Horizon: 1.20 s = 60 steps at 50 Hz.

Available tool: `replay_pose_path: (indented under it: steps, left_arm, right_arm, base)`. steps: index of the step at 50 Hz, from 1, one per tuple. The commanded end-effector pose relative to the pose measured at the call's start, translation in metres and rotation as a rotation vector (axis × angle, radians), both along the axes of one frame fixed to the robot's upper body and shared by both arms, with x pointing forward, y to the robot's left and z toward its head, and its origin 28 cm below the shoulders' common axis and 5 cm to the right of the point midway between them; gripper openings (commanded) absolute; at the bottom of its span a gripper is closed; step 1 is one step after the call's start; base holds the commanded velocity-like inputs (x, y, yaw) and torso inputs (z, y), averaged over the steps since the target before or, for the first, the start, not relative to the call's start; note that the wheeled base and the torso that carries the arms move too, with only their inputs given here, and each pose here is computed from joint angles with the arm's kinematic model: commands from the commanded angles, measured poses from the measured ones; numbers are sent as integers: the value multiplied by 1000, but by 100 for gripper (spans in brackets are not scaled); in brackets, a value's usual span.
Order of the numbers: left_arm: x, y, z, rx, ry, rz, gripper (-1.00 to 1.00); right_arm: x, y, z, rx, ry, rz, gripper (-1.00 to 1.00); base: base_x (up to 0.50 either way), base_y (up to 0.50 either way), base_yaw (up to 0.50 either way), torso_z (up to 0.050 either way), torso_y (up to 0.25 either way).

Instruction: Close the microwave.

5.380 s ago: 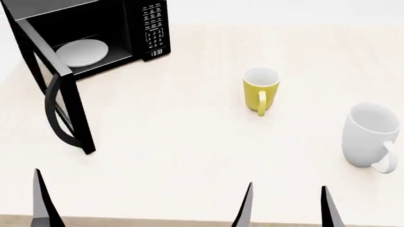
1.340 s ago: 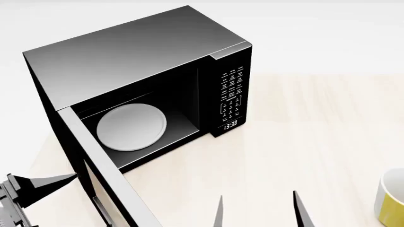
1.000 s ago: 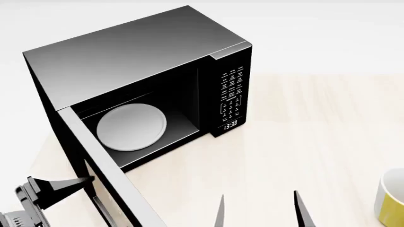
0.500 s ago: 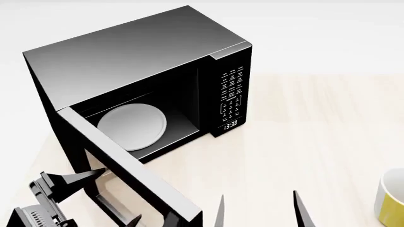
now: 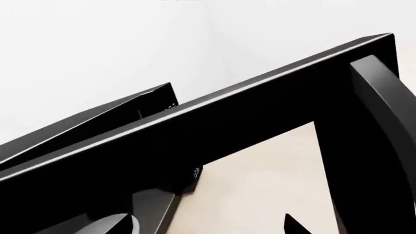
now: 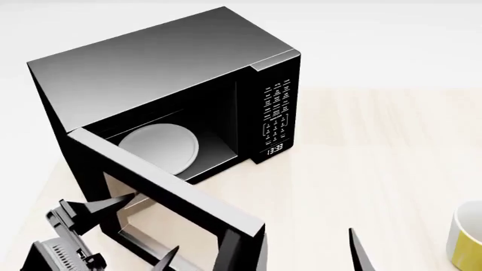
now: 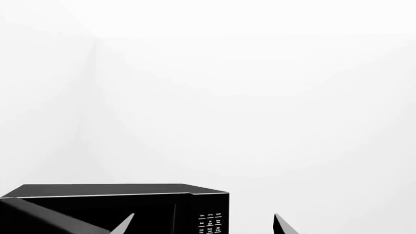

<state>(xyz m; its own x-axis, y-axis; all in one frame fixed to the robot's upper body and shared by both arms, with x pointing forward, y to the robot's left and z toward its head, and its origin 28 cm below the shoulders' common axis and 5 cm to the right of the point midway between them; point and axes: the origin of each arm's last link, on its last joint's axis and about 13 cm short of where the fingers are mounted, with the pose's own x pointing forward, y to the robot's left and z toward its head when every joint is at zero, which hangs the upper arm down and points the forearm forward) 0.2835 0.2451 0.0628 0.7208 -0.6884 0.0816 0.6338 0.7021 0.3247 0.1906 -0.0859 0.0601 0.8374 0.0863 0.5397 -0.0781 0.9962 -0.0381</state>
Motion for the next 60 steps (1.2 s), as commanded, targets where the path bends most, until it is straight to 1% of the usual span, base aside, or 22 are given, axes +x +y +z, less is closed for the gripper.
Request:
replay_pose_path:
  steps: [1, 24, 37, 60]
  left_arm:
    - [6, -4, 2, -21, -24, 25, 100]
    - [14, -14, 3, -43, -48, 42, 100]
    - [23, -16, 1, -55, -64, 89, 100]
    - [34, -24, 6, -74, -95, 120, 100]
  right_arm:
    - [0, 0, 0, 0, 1, 1, 100]
    - [0, -1, 0, 1, -4, 0, 100]
    - [1, -2, 1, 2, -3, -3, 100]
    - [2, -3, 0, 7, 7, -8, 100]
  base:
    - [0, 0, 0, 0, 0]
    - [0, 0, 0, 0, 0]
    - [0, 0, 0, 0, 1]
    - [0, 0, 0, 0, 1]
